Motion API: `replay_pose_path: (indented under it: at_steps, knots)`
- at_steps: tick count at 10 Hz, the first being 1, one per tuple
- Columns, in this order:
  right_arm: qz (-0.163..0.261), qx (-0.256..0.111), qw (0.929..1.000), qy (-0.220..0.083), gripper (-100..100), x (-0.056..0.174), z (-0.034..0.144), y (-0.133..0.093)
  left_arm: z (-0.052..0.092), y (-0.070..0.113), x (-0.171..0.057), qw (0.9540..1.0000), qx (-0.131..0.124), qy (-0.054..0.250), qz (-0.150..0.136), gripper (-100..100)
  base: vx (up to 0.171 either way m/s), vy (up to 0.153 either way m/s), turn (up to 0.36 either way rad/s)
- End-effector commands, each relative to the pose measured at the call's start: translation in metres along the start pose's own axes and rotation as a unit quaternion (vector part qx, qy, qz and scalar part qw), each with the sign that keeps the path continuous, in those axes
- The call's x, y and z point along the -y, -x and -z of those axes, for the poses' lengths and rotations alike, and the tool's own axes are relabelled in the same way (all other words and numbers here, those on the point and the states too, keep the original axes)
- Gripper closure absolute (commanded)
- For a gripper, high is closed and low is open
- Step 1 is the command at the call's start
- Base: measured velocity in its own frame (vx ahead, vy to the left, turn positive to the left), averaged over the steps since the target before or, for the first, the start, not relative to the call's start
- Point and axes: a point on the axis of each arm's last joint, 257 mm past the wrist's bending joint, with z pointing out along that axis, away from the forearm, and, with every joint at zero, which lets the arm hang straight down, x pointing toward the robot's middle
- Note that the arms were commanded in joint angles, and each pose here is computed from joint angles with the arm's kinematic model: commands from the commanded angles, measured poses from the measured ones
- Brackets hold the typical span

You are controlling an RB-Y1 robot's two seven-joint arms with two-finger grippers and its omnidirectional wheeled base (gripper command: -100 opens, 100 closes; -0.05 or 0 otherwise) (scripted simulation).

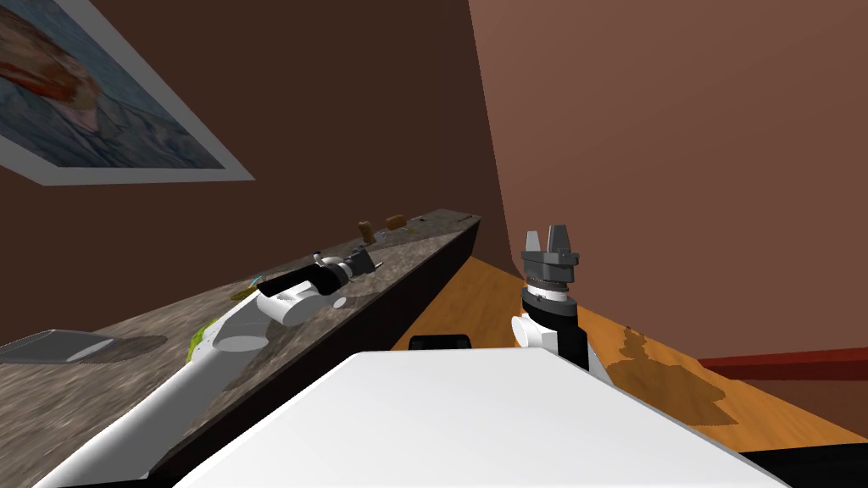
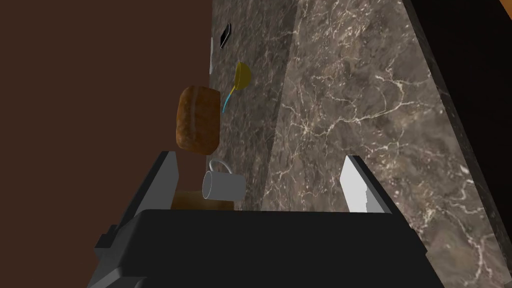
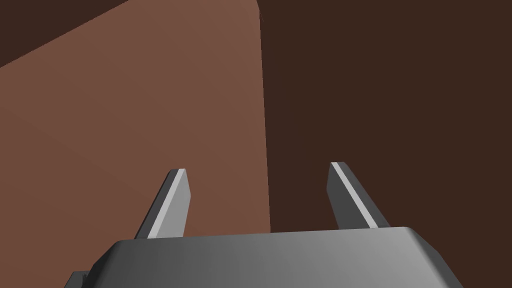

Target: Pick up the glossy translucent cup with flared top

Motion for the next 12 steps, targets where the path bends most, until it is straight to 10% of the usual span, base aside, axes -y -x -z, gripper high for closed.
replay_pose_path:
  at_steps: [1, 12]
  knots:
    - [0.000, 0.000, 1.0000, 0.000, 0, 0.000, 0.000, 0.000, 0.001, 0.006, -0.007, 0.9997, 0.011, 0.021, 0.004, -100, 0.028, -0.012, 0.033]
    - [0.000, 0.000, 1.0000, 0.000, 0, 0.000, 0.000, 0.000, 0.033, 0.060, -0.039, 0.9806, 0.108, 0.161, 0.026, -100, 0.026, 0.011, 0.043]
